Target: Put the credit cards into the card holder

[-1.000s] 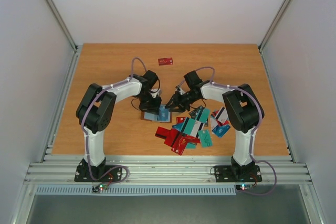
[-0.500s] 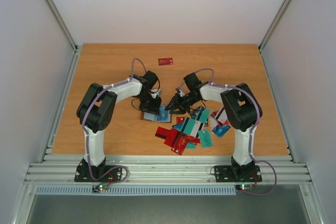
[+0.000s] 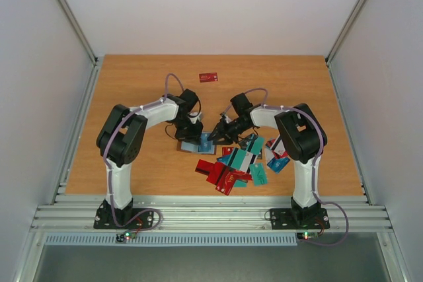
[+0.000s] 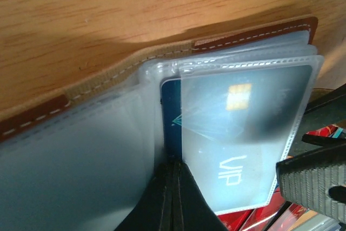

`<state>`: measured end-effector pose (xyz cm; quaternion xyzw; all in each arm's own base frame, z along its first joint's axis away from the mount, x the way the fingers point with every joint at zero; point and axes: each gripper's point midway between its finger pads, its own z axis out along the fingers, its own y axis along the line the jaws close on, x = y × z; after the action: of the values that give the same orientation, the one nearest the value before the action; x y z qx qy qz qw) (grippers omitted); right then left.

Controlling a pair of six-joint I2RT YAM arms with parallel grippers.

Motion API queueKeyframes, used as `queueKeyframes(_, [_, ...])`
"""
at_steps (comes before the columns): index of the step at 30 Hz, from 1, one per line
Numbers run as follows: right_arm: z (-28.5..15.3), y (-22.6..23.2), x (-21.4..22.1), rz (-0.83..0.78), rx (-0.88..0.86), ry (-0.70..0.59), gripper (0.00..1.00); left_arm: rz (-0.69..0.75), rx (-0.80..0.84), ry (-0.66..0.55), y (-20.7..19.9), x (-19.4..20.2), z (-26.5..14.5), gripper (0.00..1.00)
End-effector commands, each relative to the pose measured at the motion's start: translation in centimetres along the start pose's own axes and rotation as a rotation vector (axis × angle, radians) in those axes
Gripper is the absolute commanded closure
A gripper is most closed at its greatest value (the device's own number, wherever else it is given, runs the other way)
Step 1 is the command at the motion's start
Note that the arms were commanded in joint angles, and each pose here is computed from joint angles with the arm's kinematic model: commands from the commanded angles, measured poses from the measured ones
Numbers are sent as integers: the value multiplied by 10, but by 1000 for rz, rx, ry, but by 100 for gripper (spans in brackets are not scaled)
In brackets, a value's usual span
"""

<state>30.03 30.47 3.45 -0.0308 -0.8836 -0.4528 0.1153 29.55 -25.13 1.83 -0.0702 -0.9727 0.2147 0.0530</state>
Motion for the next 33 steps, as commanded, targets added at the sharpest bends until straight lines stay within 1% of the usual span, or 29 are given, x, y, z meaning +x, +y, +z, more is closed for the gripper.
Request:
queueKeyframes(1, [7,1,-1,-24,12,8,74,-22,-6,26,8,2,21,100])
queueKeyframes(3, [6,2,-1,-26,17,7,80,-24,0,22,6,2,20,100])
queueKeyframes(5, [5,2,-2,-21,32,7,83,-27,5,19,4,2,18,100])
queueKeyframes(12, [5,3,-1,-30,50,9,91,-38,33,9,-2,2,16,100])
queueKeyframes(16, [5,1,0,-28,76,8,98,-50,56,-1,-8,2,11,100])
queueKeyframes(20, [-1,-8,3,-21,161,3,99,-49,70,-28,-17,1,-4,99])
queueKeyframes(24, [-11,-13,6,-45,239,6,99,-39,76,-79,-27,1,-31,92])
queueKeyframes(26, [-15,-14,9,-47,272,17,99,-35,60,-107,-26,1,-44,87])
queueKeyframes(29, [-21,-12,8,-51,310,17,99,-43,38,-132,-18,5,-57,82])
queueKeyframes(31, [-24,-11,9,-38,331,21,99,-47,3,-132,-7,8,-58,81])
queueKeyframes(33, [-28,-9,8,-68,349,25,99,-45,-41,-125,7,11,-58,81])
